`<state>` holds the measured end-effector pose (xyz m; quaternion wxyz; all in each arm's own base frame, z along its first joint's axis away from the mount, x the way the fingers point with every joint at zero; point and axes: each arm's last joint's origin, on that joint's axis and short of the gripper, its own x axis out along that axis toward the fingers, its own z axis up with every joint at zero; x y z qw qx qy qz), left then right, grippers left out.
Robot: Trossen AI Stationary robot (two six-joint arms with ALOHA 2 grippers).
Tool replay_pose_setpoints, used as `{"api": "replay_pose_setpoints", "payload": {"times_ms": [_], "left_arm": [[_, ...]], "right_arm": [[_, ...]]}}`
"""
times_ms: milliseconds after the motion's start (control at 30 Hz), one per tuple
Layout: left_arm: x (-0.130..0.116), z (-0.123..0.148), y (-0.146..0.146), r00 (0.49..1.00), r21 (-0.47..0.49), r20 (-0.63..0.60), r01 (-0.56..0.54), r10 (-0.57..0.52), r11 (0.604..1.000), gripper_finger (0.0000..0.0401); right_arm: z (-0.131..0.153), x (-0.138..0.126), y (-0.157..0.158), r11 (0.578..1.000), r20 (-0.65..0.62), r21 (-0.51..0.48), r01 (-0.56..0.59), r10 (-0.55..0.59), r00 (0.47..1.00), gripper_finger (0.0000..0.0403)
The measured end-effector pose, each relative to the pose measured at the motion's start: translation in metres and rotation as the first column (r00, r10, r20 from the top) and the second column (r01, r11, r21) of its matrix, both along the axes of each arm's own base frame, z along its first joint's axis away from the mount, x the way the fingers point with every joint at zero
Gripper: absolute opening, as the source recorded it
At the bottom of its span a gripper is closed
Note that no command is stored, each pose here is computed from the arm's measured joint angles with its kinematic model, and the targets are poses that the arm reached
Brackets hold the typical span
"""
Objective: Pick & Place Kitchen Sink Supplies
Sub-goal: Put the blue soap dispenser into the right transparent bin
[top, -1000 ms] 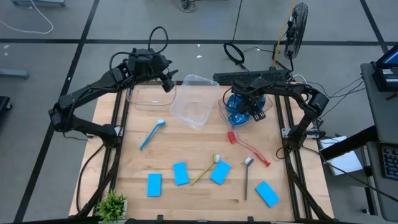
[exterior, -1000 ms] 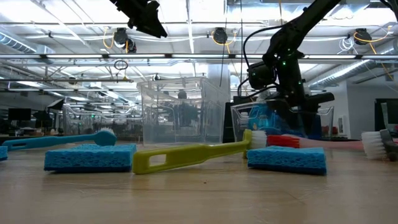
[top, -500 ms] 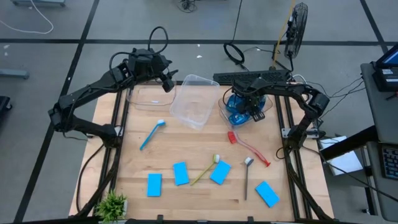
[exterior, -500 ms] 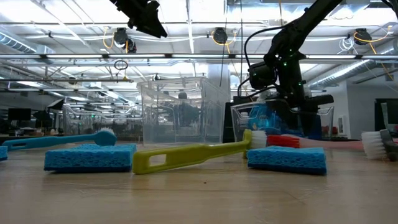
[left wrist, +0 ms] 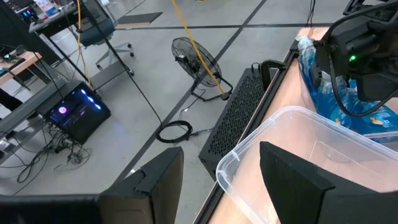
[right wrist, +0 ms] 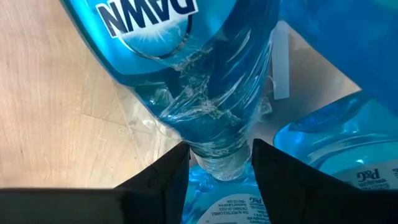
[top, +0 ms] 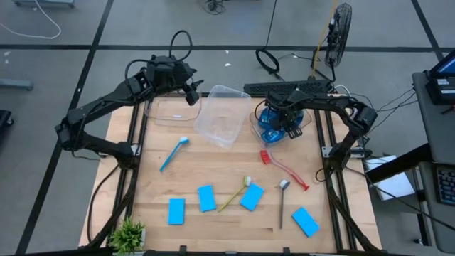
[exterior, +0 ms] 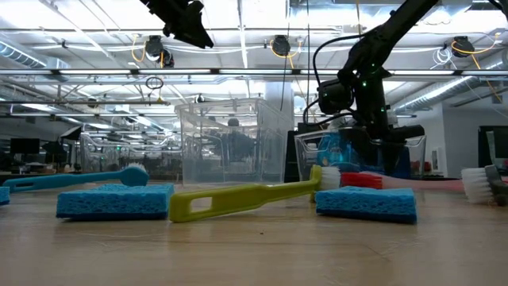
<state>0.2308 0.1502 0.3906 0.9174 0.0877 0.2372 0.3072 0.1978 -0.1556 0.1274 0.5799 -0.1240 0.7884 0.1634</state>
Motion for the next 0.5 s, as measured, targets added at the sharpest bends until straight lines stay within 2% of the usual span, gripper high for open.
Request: {"api": "replay_pose_setpoints", "payload": {"times_ms": [200,500], "left_arm": [[0.0000,0.0000,0.0001,1.000,0.002,-0.002,0.001,-0.001,1.000,0.0214],[0.0000,0.0000,0.0001,1.000,0.003,-0.003,0.001,-0.001,1.000,0.0214]], "right_arm": [[-0.0011,-0.0008,0.0009,1.000,0.001,0.008,0.005,-0.005,1.000,0.0158],[-0.0033,-0.0021,0.0016,1.000,0.002,-0.002,-0.004,0.004,1.000,0.0129]]}}
